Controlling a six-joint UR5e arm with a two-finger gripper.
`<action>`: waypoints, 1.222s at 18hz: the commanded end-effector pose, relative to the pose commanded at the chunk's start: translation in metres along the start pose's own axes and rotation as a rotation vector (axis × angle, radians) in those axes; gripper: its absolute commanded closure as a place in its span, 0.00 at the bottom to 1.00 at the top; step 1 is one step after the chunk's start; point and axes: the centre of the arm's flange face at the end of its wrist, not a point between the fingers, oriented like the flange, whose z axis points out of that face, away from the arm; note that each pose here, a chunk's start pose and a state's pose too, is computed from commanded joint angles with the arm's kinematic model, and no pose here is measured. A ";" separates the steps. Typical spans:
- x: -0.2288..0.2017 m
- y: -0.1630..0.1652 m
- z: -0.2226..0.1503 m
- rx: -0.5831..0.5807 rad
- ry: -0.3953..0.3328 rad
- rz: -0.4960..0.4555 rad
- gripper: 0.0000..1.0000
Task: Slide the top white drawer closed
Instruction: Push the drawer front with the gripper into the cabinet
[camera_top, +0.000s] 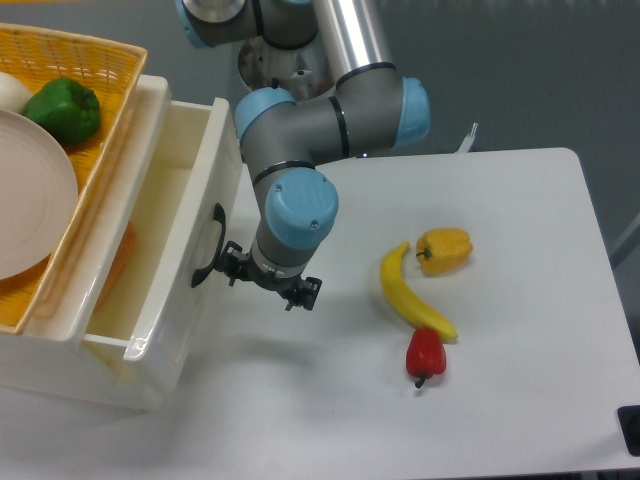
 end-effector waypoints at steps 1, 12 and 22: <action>0.002 -0.001 0.000 -0.001 0.000 0.003 0.00; 0.018 -0.007 0.004 -0.005 -0.001 0.030 0.00; 0.030 -0.012 0.011 -0.016 0.004 0.051 0.00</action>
